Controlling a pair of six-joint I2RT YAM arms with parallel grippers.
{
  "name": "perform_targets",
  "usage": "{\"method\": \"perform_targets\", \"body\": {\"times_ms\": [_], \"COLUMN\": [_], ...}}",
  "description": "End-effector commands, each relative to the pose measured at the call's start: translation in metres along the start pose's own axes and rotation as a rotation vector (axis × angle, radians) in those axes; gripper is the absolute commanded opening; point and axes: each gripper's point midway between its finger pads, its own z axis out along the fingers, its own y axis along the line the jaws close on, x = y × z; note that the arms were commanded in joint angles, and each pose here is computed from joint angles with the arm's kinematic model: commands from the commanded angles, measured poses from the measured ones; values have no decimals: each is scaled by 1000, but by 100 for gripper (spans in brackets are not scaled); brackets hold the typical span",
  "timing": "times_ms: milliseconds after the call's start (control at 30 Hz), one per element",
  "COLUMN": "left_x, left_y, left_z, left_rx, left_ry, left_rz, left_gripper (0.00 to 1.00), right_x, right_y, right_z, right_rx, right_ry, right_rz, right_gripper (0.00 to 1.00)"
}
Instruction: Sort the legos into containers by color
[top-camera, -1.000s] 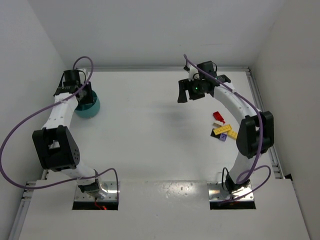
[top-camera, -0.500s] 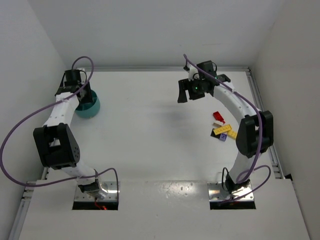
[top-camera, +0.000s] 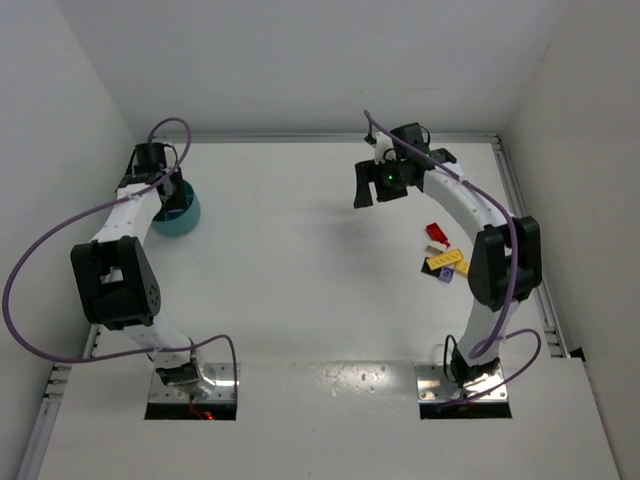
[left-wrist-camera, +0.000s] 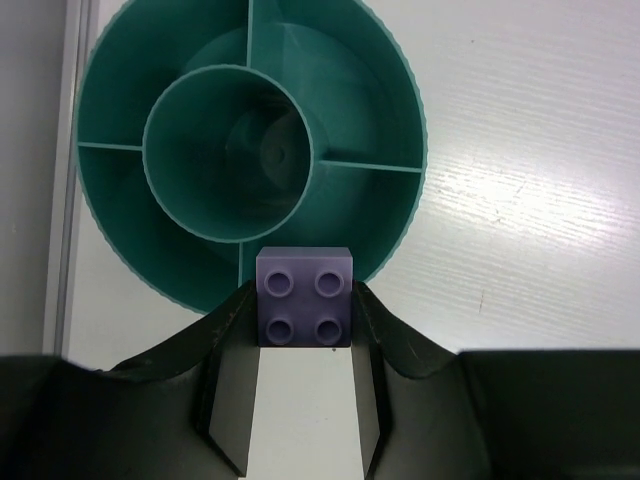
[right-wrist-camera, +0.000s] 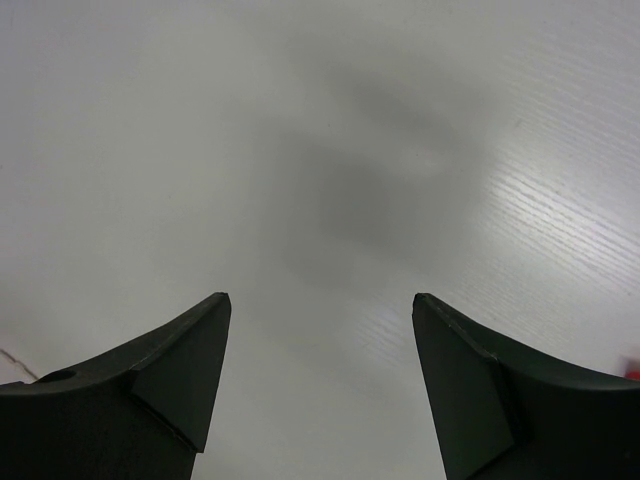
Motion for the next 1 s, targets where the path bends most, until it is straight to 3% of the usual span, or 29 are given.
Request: {"method": "perform_targets", "body": {"times_ms": [0,200,433,533,600,633,667,800,967], "left_x": [-11,-14,-25,-51,-64,-69,-70,-58,-42], "left_y": [1,3,3,-10,-45,-58,-80,-101,-123], "left_z": [-1,-1,-13,-48,-80,-106,-128,-159,-169], "left_rx": [-16,-25,-16,81,283,361,486,643,776], "left_ry": [-53,-63,-108,-244,-330,-400,-447,-489,-433], "left_rz": [-3,5,19,42,122,225,284,363,360], "left_gripper": [36,50,56,56,58,88,100,100,100], "right_x": [-19,-19,-21,-12,1,12,30,89,132], "right_y": [4,6,7,0,-5,-11,-20,-48,-84], "right_z": [-8,-8,-11,-10,-11,-15,-17,-31,-67], "right_rx": [-13,-22,-22,8,32,58,75,137,215], "right_ry": [-45,-45,-54,-38,-3,29,66,184,297], "right_rz": [-27,-27,-30,-53,-71,-117,-128,-222,-252], "right_gripper": [74,74,74,74,74,74,74,74,58]}}
